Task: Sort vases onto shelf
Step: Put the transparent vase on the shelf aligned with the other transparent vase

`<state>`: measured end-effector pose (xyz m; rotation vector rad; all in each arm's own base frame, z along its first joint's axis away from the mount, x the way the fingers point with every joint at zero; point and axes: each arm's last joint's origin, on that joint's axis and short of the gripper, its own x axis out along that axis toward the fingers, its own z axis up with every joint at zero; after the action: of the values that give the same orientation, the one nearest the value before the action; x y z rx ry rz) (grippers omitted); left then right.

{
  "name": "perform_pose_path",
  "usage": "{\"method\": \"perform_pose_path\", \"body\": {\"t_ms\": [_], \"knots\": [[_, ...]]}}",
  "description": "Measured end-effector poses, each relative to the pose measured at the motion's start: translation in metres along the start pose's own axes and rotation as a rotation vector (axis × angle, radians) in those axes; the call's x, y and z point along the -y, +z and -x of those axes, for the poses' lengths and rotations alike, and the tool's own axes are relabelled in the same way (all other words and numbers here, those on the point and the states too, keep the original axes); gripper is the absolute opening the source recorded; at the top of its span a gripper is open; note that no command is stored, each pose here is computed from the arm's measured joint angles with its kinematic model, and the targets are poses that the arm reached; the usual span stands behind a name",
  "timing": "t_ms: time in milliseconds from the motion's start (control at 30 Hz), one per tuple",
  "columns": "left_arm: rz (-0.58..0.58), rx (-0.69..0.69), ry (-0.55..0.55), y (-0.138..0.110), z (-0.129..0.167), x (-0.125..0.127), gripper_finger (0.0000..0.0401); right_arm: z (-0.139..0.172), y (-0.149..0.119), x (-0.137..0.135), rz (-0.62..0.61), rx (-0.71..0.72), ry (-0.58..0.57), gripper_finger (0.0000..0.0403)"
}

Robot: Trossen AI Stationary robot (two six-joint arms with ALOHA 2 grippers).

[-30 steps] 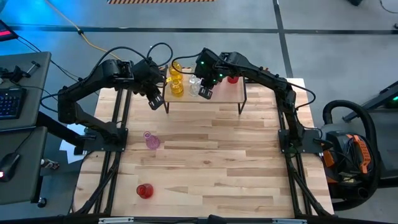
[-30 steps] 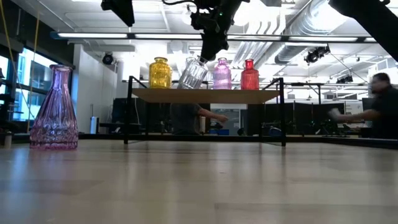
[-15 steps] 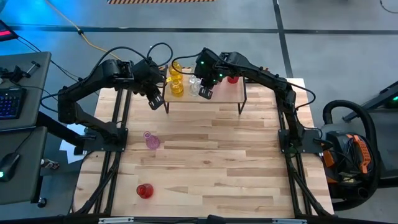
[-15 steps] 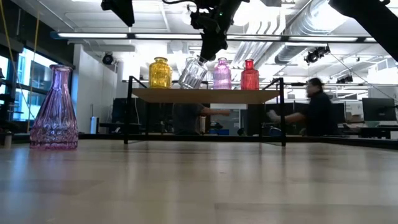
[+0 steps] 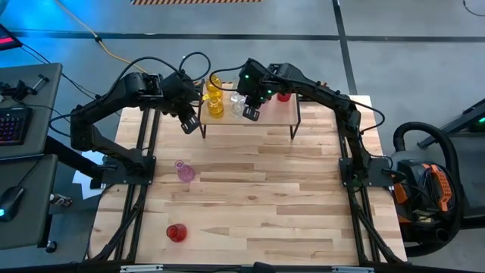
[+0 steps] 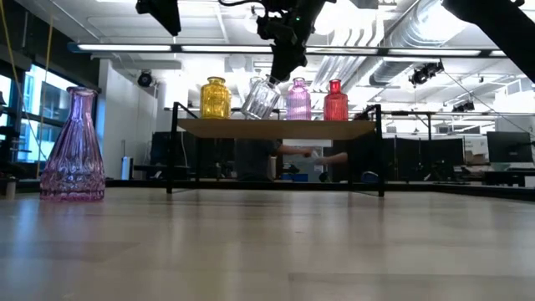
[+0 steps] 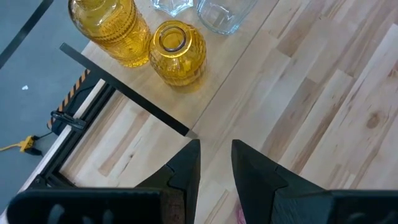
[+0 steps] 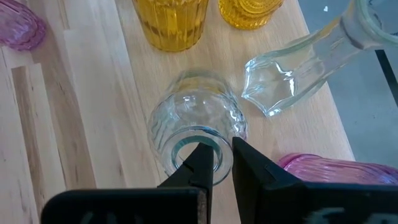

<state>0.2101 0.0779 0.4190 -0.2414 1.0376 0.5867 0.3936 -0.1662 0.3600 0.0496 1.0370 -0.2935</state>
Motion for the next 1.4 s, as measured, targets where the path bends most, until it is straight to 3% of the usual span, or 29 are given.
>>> {"method": "perform_pose_path", "body": {"t_ms": [1167,1400], "knots": [[-0.027,0.000,0.000,0.0000,0.0000,0.0000,0.0082,0.0001,0.0007,0.0008,0.005,0.003,-0.034,0.0022],[-0.027,0.000,0.000,0.0000,0.0000,-0.0001,0.0082,0.0004,0.0028,0.0011,0.024,0.024,-0.038,0.0064]]}}
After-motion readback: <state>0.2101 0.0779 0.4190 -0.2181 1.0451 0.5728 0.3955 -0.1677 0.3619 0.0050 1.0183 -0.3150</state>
